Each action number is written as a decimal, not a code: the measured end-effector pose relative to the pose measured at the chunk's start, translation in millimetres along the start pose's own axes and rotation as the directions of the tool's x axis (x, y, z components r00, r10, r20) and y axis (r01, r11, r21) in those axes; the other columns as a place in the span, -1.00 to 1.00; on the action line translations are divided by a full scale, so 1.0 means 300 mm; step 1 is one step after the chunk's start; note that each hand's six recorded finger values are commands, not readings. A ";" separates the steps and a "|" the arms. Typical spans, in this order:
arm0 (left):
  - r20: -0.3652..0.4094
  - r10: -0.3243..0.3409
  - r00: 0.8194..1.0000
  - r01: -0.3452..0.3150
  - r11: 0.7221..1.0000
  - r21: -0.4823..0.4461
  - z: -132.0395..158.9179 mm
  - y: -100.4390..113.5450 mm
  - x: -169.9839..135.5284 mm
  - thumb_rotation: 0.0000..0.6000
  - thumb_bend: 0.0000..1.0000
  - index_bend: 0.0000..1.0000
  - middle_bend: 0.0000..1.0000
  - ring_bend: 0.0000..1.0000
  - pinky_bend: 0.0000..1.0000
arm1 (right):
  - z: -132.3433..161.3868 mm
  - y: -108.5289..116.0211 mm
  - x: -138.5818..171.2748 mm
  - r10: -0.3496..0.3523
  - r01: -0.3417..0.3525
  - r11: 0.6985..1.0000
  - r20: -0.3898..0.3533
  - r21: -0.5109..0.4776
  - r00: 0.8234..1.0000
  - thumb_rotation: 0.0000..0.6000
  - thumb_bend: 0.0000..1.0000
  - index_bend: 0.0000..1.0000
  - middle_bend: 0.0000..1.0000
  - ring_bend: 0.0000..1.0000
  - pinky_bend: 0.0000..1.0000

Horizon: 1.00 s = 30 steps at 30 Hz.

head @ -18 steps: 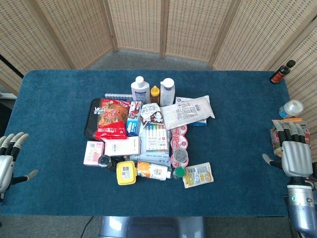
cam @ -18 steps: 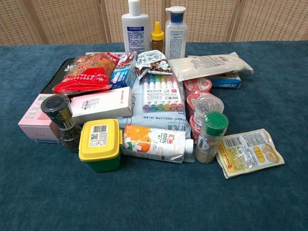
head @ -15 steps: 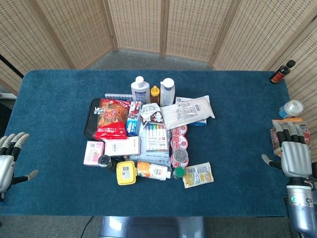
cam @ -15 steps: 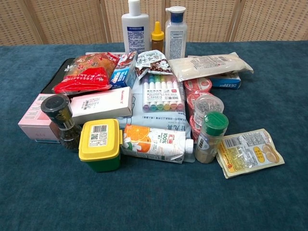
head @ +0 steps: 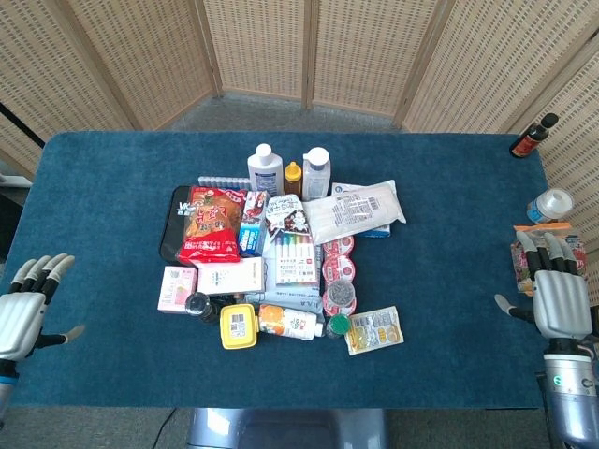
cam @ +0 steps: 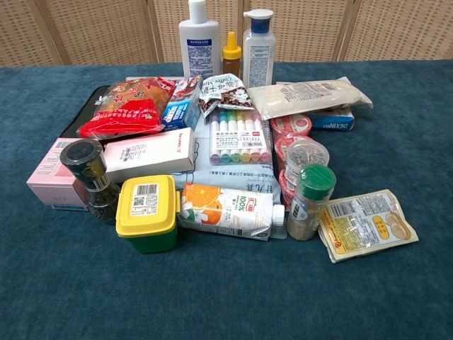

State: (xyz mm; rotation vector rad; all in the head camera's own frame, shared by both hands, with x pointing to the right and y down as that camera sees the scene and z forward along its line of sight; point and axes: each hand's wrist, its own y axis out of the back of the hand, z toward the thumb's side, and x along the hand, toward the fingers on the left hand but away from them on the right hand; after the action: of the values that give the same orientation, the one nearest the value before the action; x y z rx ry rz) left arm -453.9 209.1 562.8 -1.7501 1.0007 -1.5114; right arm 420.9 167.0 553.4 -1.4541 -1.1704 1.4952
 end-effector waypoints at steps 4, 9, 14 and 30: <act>0.013 -0.097 0.995 0.096 0.995 0.019 0.018 -0.043 0.028 1.00 -0.68 -1.00 -0.93 -1.00 -1.00 | 0.002 0.003 0.000 0.003 -0.003 1.000 0.001 0.001 1.000 1.00 -0.67 -1.00 -0.73 -0.98 -1.00; 0.052 -0.196 0.979 0.194 0.980 0.040 0.070 -0.101 0.092 0.90 -0.68 -1.00 -0.93 -1.00 -1.00 | 0.011 0.007 -0.004 0.007 -0.007 1.000 -0.003 -0.002 1.000 1.00 -0.67 -1.00 -0.73 -0.98 -1.00; 0.108 -0.235 0.966 0.232 0.972 0.045 0.144 -0.155 0.168 0.88 -0.68 -1.00 -0.95 -1.00 -1.00 | 0.010 0.013 0.000 0.009 -0.009 1.000 -0.001 -0.001 1.000 1.00 -0.67 -1.00 -0.73 -0.98 -1.00; 0.199 -0.290 0.936 0.283 0.957 0.061 0.287 -0.300 0.318 0.88 -0.68 -1.00 -0.93 -0.99 -1.00 | -0.014 0.030 0.016 0.013 -0.013 1.000 0.030 -0.009 0.999 1.00 -0.67 -1.00 -0.73 -0.98 -1.00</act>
State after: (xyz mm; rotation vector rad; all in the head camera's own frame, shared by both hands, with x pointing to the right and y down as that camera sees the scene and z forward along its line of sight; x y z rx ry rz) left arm -349.6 173.0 674.2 -2.0506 0.6348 -1.4676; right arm 425.4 169.2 543.5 -1.4525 -1.1894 1.5273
